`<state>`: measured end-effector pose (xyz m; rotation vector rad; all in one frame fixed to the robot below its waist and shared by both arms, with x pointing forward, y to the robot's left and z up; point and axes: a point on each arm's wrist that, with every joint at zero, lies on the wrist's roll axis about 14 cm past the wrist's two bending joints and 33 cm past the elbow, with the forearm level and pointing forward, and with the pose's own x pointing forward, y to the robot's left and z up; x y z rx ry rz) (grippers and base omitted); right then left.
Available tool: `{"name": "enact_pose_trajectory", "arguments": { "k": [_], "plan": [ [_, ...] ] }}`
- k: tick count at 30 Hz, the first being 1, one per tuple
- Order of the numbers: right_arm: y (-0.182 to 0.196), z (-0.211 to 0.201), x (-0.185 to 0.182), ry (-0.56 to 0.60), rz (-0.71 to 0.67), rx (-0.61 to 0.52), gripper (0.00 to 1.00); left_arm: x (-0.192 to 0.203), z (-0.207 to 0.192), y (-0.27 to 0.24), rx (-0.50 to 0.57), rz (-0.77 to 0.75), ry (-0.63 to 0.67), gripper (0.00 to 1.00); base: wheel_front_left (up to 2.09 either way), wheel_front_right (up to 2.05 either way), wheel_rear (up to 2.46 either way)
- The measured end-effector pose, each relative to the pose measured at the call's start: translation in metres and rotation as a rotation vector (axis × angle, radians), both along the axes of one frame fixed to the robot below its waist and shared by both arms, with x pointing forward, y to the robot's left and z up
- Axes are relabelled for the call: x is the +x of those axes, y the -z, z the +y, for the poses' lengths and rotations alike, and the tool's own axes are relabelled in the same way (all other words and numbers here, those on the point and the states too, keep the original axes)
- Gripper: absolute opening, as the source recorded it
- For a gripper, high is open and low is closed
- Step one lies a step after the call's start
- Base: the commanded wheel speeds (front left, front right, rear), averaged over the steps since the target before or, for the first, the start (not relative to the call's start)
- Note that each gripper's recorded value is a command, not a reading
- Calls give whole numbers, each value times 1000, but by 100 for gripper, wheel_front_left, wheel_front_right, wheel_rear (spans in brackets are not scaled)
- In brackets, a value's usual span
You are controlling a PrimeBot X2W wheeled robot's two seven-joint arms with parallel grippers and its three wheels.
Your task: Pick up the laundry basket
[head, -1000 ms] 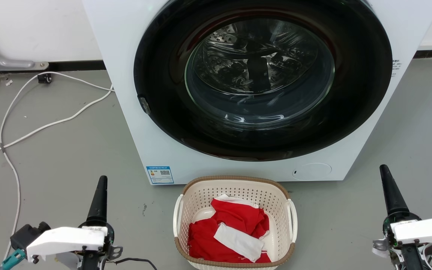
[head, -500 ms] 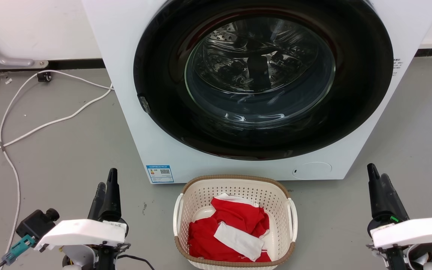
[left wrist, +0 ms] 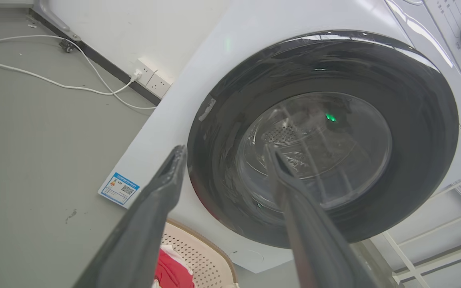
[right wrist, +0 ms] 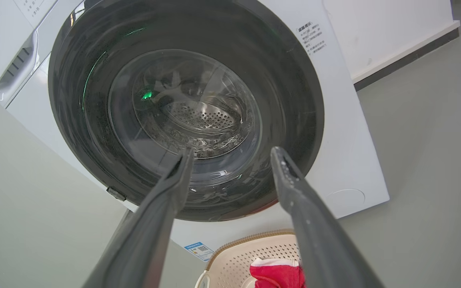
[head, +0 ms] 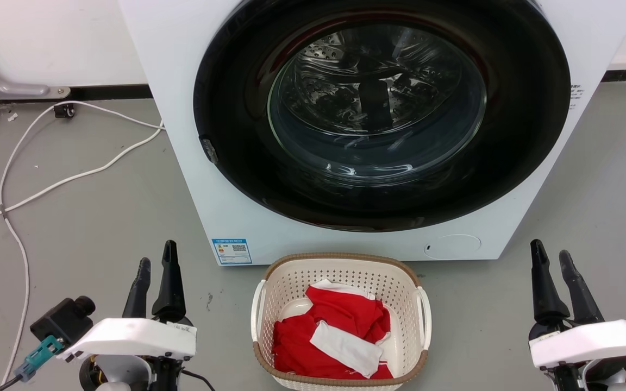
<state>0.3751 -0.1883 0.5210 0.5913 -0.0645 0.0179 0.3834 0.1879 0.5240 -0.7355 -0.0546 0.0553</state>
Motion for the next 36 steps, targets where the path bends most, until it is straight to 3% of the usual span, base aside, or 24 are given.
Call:
{"name": "enact_pose_trajectory", "arguments": {
  "k": [36],
  "plan": [
    [-12,9,-5,-9,-83,-396,100,-4,-10,-16,389,-81,-17,100,0,0,0]
  ]
}}
